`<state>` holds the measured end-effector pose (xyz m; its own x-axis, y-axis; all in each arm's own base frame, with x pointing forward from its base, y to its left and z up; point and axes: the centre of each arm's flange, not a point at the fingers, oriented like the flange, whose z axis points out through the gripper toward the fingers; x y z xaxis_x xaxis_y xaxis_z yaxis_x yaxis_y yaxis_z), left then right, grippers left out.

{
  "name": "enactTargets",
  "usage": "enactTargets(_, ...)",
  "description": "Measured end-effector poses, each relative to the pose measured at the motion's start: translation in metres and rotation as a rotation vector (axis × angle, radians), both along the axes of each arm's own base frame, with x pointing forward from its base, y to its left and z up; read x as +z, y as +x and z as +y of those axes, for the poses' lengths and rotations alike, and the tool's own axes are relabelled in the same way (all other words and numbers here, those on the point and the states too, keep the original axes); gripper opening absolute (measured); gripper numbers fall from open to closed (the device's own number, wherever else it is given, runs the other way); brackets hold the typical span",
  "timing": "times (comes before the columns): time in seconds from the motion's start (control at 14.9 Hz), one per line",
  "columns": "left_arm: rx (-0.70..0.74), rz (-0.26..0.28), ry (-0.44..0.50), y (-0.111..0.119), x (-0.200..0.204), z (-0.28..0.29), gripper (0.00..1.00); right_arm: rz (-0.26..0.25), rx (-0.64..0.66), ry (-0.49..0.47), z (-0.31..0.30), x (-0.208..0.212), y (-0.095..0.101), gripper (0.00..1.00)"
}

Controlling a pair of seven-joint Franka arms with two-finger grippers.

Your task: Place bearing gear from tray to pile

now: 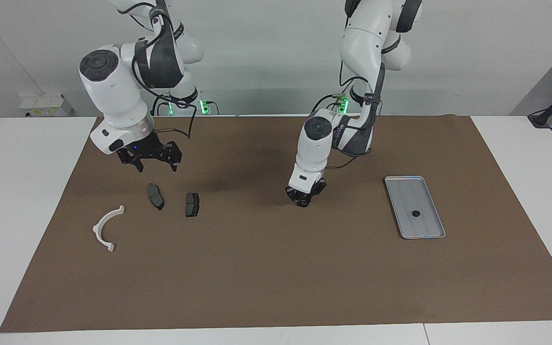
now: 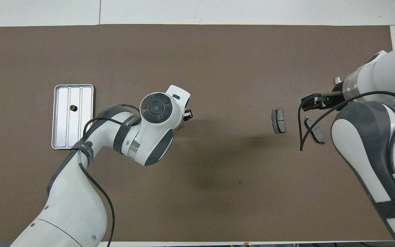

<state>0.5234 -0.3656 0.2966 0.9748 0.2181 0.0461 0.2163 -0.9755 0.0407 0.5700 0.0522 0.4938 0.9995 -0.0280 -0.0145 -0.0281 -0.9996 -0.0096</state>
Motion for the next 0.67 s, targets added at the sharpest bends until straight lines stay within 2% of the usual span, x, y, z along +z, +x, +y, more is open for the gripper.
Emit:
enactTargets(0.07, -0.004, -0.004, 0.004, 0.0, 0.0, 0.0, 0.4, 0.0, -0.007, 0.0, -0.001, 0.0, 0.0, 1.0)
enactTargets(0.27, -0.004, -0.008, 0.007, 0.002, 0.0, 0.002, 0.7, 0.0, -0.014, 0.001, -0.001, 0.0, 0.0, 1.0)
enactTargets(0.4, 0.0, -0.009, 0.009, 0.005, 0.003, 0.004, 0.93, 0.001, -0.014, 0.002, 0.0, 0.0, 0.0, 1.0)
enactTargets(0.47, 0.002, -0.006, 0.014, 0.008, 0.006, 0.007, 1.0, 0.004, -0.012, 0.002, 0.001, -0.002, -0.001, 1.0)
enactTargets(0.67, -0.04, -0.007, 0.031, 0.038, 0.039, 0.05, 1.0, -0.004, -0.033, 0.009, 0.034, -0.008, -0.004, 1.0)
